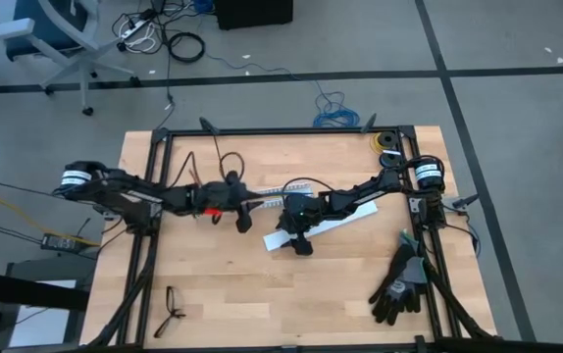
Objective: Ziptie cables
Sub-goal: Close the white cable duct with the white cable duct cover
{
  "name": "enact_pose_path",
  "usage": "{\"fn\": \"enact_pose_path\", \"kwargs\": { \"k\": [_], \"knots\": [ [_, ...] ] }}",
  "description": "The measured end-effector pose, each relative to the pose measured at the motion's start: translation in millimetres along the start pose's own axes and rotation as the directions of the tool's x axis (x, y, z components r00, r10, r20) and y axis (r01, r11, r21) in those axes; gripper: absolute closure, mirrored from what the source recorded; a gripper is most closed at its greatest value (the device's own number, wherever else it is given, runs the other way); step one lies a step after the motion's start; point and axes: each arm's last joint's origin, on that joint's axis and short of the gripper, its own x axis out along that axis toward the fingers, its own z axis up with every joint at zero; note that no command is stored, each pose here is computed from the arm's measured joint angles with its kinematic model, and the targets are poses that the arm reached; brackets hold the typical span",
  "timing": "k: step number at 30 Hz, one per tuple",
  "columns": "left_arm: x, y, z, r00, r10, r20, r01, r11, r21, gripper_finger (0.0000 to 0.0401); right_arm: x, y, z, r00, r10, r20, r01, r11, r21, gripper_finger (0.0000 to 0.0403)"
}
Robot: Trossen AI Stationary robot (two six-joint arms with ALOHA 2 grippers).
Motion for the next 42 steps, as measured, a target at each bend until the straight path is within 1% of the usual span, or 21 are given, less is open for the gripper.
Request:
{"fn": "enact_pose_path", "kwargs": {
  "k": [3, 7, 10, 13, 16, 19, 21, 26, 32, 34, 40, 42],
  "knots": [
    [16, 11, 10, 0.999, -0.036, -0.008, 0.036, 0.999, 0.015, 0.0293, 0, 0, 0, 1.000, 0.000, -0.001, 0.000, 1.000, 0.030, 0.0096],
    [37, 29, 25, 0.999, -0.047, -0.007, 0.048, 0.998, 0.032, 0.0293, 0, 0, 0, 1.000, -0.001, 0.003, 0.001, 0.997, 0.074, 0.0096],
    [55, 41, 37, 0.993, -0.111, -0.028, 0.113, 0.992, 0.060, 0.0293, 0, 0, 0, 1.000, -0.002, 0.006, 0.002, 0.995, 0.099, 0.0096],
    [74, 52, 46, 0.984, -0.145, -0.102, 0.155, 0.983, 0.094, 0.0293, 0, 0, 1, 1.000, -0.003, 0.016, 0.001, 0.992, 0.128, 0.0096],
    [88, 55, 44, 0.959, -0.152, -0.239, 0.183, 0.977, 0.111, 0.0293, 0, 0, 3, 0.999, -0.005, 0.039, -0.002, 0.988, 0.154, 0.0096],
    [93, 55, 39, 0.915, -0.158, -0.370, 0.231, 0.959, 0.162, 0.0293, 1, -1, 4, 0.998, -0.006, 0.055, -0.004, 0.985, 0.171, 0.0096],
    [94, 55, 36, 0.904, -0.136, -0.405, 0.228, 0.956, 0.186, 0.0293, 1, -1, 4, 0.998, -0.007, 0.058, -0.003, 0.985, 0.171, 0.0096],
    [94, 57, 34, 0.904, -0.097, -0.417, 0.197, 0.960, 0.202, 0.0293, 1, -1, 4, 0.998, -0.008, 0.061, -0.003, 0.985, 0.173, 0.0096],
    [95, 56, 35, 0.904, -0.097, -0.417, 0.205, 0.954, 0.221, 0.0293, 1, -1, 4, 0.998, -0.027, 0.063, 0.014, 0.982, 0.190, 0.0096],
    [95, 56, 40, 0.906, -0.097, -0.411, 0.203, 0.954, 0.222, 0.0293, 1, -1, 5, 0.997, -0.045, 0.064, 0.032, 0.981, 0.191, 0.0096],
    [94, 56, 61, 0.923, -0.097, -0.372, 0.195, 0.952, 0.236, 0.0293, 1, -1, 5, 0.996, -0.058, 0.066, 0.043, 0.976, 0.213, 0.0096],
    [94, 56, 63, 0.925, -0.092, -0.368, 0.195, 0.947, 0.255, 0.0293, 1, -2, 5, 0.996, -0.061, 0.067, 0.045, 0.975, 0.217, 0.0096]
  ]
}}
